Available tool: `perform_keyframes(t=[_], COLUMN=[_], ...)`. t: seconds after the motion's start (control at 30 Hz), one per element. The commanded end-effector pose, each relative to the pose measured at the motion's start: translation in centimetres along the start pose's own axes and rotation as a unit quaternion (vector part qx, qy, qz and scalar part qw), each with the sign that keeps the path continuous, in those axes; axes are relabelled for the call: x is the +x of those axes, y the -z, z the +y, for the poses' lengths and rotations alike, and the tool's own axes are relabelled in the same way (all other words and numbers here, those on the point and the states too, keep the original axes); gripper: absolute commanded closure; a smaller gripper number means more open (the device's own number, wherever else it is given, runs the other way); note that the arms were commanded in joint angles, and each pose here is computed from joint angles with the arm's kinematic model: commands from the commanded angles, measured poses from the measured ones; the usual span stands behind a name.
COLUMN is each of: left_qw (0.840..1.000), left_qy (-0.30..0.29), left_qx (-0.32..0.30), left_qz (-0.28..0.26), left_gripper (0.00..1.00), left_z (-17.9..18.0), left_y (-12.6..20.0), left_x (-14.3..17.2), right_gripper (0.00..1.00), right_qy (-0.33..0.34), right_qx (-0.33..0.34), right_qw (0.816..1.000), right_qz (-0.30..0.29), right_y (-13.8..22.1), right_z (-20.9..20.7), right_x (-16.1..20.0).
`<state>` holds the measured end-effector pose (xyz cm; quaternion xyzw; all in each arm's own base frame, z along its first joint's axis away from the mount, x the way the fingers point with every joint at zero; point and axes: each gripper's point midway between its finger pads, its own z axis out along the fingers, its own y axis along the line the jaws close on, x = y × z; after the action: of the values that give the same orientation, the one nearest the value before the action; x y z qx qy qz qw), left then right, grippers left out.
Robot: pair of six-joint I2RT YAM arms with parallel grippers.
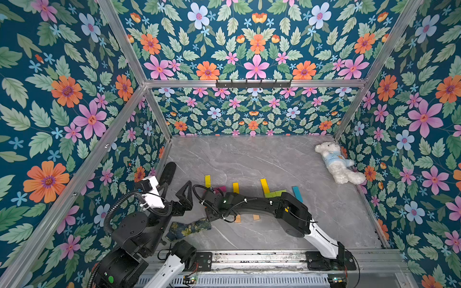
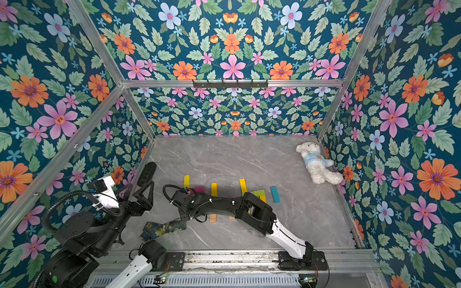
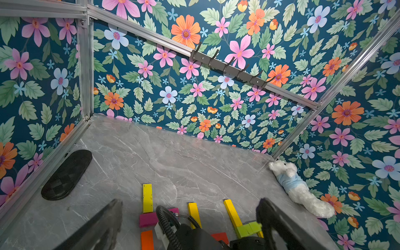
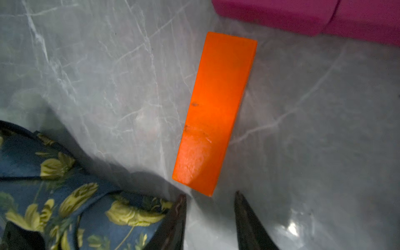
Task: Assemble the letter h with building blocks
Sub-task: Assemble the building block at the center of the board.
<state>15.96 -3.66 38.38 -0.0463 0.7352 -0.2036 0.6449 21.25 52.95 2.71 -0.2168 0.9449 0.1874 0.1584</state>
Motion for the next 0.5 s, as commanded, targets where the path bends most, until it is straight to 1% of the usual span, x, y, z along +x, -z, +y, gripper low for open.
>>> perform_keyframes(t=[0.0,0.47], left_qw=[1.000,1.000], left_qy=[-0.001,-0.003], left_qx=[-0.003,-0.004], left_qz=[-0.006,-0.007], left_gripper=[0.01,0.01], left_z=[0.07,0.15], left_y=[-0.01,0.06], left_x=[-0.24,-0.30], right_gripper=[0.60,0.60], right_qy=[-0.013,-0.019], right_qx=[0.017,0.032], right_qw=[1.000,0.999], right_qz=[0.005,-0.005], right_y=[-0.50,-0.96], right_z=[-0.72,-0.95], right_x=[0.35,-0.52])
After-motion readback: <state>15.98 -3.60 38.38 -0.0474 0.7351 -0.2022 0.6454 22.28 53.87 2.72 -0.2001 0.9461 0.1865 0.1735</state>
